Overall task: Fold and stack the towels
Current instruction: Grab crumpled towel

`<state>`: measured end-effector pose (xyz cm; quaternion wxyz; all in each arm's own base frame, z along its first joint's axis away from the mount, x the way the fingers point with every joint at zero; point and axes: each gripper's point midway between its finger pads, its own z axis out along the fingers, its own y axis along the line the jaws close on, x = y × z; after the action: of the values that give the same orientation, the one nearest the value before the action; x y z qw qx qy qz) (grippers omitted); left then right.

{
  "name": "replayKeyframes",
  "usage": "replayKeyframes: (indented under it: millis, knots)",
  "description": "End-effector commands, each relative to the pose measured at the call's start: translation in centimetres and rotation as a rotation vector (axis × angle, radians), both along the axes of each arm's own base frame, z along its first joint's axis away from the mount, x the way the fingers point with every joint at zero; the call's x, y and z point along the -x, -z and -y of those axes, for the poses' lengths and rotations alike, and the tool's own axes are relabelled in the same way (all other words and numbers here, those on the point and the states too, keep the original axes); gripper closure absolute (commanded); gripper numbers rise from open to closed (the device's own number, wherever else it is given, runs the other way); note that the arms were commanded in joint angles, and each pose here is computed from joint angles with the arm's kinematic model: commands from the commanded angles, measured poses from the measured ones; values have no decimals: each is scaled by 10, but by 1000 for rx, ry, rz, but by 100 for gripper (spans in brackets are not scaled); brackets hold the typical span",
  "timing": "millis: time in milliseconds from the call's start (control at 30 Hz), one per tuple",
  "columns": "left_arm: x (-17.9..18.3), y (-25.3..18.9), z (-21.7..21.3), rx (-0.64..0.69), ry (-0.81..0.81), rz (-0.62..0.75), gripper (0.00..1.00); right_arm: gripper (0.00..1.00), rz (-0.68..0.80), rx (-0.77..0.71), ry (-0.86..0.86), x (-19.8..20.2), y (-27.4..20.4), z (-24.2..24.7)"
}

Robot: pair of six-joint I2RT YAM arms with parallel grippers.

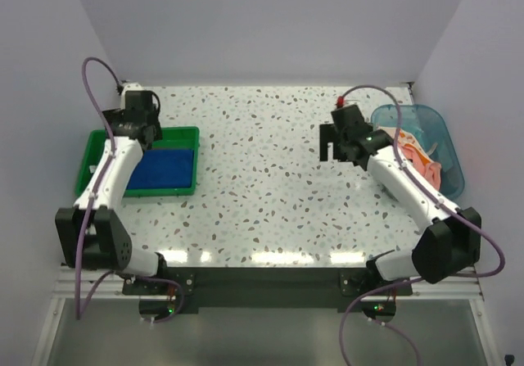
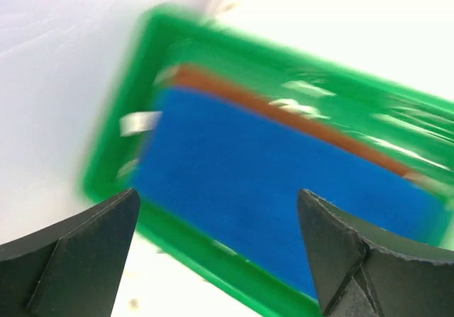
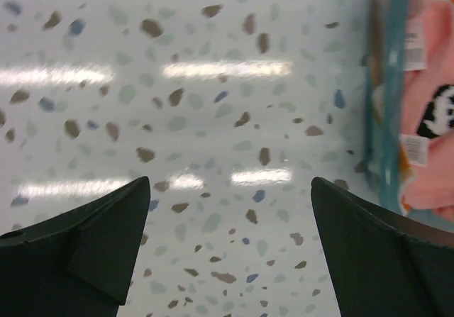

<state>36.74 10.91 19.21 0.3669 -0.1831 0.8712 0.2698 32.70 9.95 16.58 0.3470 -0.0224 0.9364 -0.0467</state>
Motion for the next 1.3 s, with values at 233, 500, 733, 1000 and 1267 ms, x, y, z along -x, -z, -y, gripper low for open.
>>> replayKeyframes:
  millis: [233,500,733,1000,1267]
  knots:
    - [41,-32,152,386,625,321,0,4,126,7,755,-37,-5,207]
    - [57,-19,173,426,708,333,0,15,45,-103,730,-75,56,231]
    - [56,-10,179,431,725,305,0,33,-20,-132,678,-84,103,231]
    - [50,-12,186,451,746,285,0,100,24,-58,675,-76,69,244]
    - [42,-16,192,472,756,263,0,100,273,-19,591,-93,-55,244]
